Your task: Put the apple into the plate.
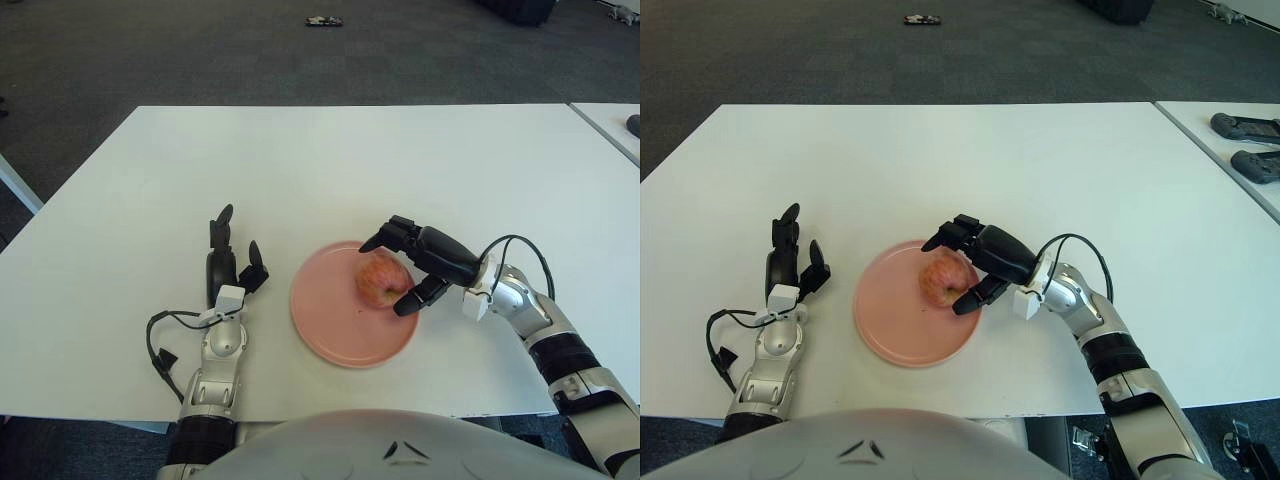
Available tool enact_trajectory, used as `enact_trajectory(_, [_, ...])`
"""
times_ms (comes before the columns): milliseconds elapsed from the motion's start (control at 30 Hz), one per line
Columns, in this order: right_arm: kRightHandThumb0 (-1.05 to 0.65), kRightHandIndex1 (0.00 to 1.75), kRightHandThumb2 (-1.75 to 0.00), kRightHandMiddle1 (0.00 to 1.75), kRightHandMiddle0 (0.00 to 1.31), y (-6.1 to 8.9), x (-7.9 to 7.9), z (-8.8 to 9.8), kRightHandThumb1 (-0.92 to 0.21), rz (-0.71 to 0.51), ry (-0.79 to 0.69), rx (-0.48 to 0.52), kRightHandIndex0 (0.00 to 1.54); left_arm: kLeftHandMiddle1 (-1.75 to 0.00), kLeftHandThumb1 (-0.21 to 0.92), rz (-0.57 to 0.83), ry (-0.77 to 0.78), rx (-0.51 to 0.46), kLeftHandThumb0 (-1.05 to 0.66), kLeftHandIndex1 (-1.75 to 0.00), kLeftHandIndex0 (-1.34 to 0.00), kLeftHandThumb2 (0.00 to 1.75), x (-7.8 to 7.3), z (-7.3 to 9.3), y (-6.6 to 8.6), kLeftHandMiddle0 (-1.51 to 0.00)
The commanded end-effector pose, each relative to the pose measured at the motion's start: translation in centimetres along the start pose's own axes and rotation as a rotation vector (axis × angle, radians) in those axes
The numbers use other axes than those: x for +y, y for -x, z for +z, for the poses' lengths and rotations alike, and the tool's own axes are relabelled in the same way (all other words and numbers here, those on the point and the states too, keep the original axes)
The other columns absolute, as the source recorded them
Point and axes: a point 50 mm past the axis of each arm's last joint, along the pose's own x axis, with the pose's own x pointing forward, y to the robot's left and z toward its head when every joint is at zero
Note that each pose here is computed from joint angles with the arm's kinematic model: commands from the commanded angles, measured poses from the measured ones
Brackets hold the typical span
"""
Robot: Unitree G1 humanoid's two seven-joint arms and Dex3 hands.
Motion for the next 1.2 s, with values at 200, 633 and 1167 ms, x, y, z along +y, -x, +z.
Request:
enact_trajectory(200, [-0.89,0.95,-0.51,1.01,0.00,-0.2,-0.5,-0.2,-0.92,0.002,0.008,0.003,0.10,-0.12,0.92,-0.001,-0.001,0.000,-0.83,-0.61,0.00,0.97,-0.1,0.2,-0.4,-0.23])
enact_trajectory(633, [-0.86,0.97,-0.48,1.15,0.00,-0.3,-0.6,-0.4,-0.92,-0.002,0.007,0.008,0.14,-0.12,0.92,-0.002,-0.001,-0.009,-0.83,-0.59,0.00,0.98,-0.1,0.3,-0.4,-0.22])
enact_trajectory(1167, [-0.86,0.91,-0.44,1.05,0.00,-1.6,-4.1,-1.3,-0.92,-0.172,-0.049,0.008,0.09,-0.12,0.92,-0.003,-0.002,-0.003,-0.84,-0.59,0.00,0.96,0.1,0.1,-0.6,-0.23])
